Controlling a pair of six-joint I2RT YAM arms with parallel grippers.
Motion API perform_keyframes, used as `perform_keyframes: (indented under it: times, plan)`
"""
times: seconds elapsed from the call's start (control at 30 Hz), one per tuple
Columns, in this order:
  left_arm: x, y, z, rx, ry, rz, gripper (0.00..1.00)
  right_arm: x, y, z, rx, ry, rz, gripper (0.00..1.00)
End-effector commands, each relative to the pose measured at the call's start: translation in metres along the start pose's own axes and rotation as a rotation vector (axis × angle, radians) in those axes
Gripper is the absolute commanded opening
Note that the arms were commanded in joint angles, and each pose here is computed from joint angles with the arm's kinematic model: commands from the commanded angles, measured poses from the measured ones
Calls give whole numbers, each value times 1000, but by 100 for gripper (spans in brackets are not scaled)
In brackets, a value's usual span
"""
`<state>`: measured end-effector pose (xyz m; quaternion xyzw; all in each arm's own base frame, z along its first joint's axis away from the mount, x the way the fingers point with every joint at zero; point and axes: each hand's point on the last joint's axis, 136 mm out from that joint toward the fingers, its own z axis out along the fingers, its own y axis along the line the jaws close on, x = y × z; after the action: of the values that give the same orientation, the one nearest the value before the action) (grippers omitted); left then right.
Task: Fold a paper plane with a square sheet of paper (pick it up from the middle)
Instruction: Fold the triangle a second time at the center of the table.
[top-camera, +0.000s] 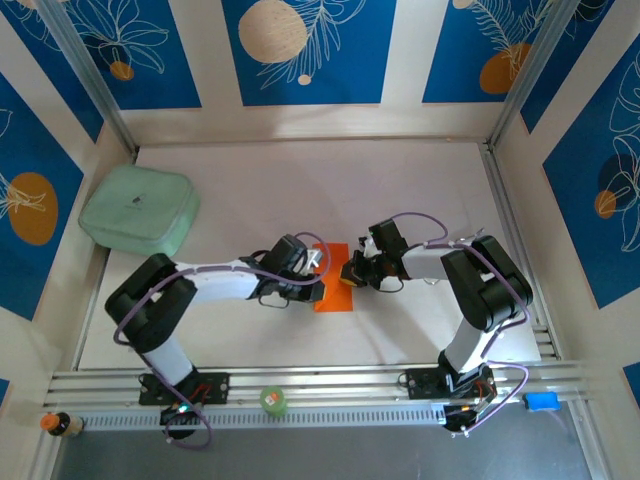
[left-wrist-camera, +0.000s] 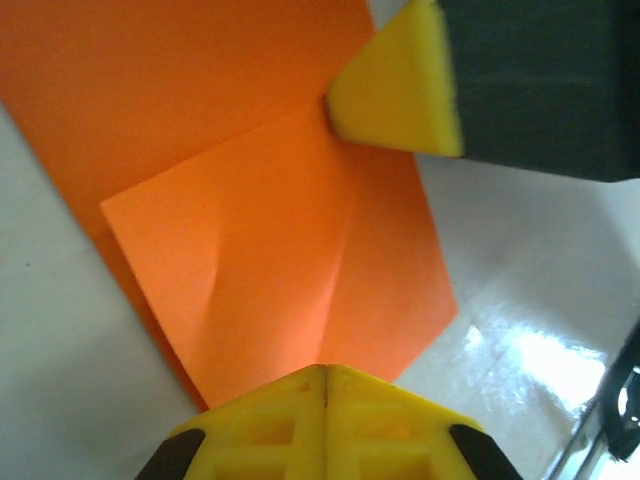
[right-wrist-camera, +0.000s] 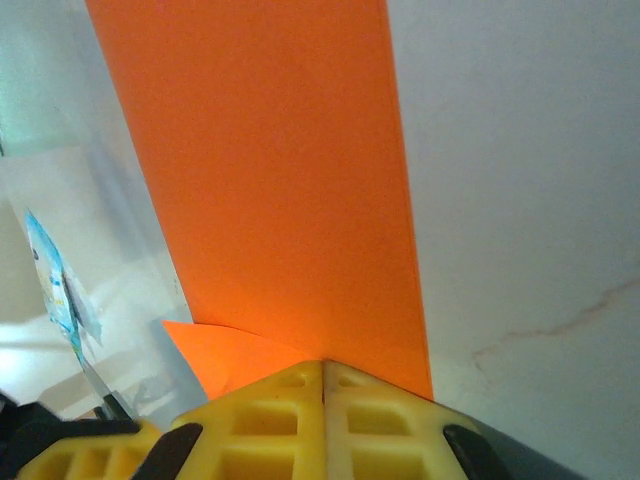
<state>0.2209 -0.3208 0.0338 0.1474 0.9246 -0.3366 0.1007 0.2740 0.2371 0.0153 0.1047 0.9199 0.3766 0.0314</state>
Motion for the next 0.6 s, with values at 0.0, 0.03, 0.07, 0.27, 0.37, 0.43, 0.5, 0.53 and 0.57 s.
perform_keyframes:
  times: [0.0, 0.03, 0.07, 0.27, 0.37, 0.43, 0.5, 0.53, 0.57]
  plan:
    - [12, 16, 8, -49, 35, -21, 0, -2, 2, -10, 31, -4, -10, 0]
    - [17, 20, 9, -58, 45, -28, 0, -4, 6, -12, 24, -10, -26, 0]
    - [21, 24, 10, -66, 51, -35, 0, -5, 12, -15, 15, -17, -41, 0]
    - [35, 37, 12, -83, 56, -77, 0, 6, 30, -15, -16, -9, -87, 1]
    - [35, 39, 13, -91, 58, -83, 0, 21, 30, -3, -8, 30, -88, 0]
    - [34, 38, 13, -94, 57, -79, 0, 30, 25, 6, 0, 54, -82, 0]
    - [33, 38, 13, -97, 58, -83, 0, 37, 20, 13, 10, 79, -67, 0]
    - [33, 39, 13, -98, 58, -81, 0, 39, 17, 15, 20, 83, -60, 0]
    - [33, 39, 13, -100, 59, -83, 0, 38, 12, 15, 34, 81, -54, 0]
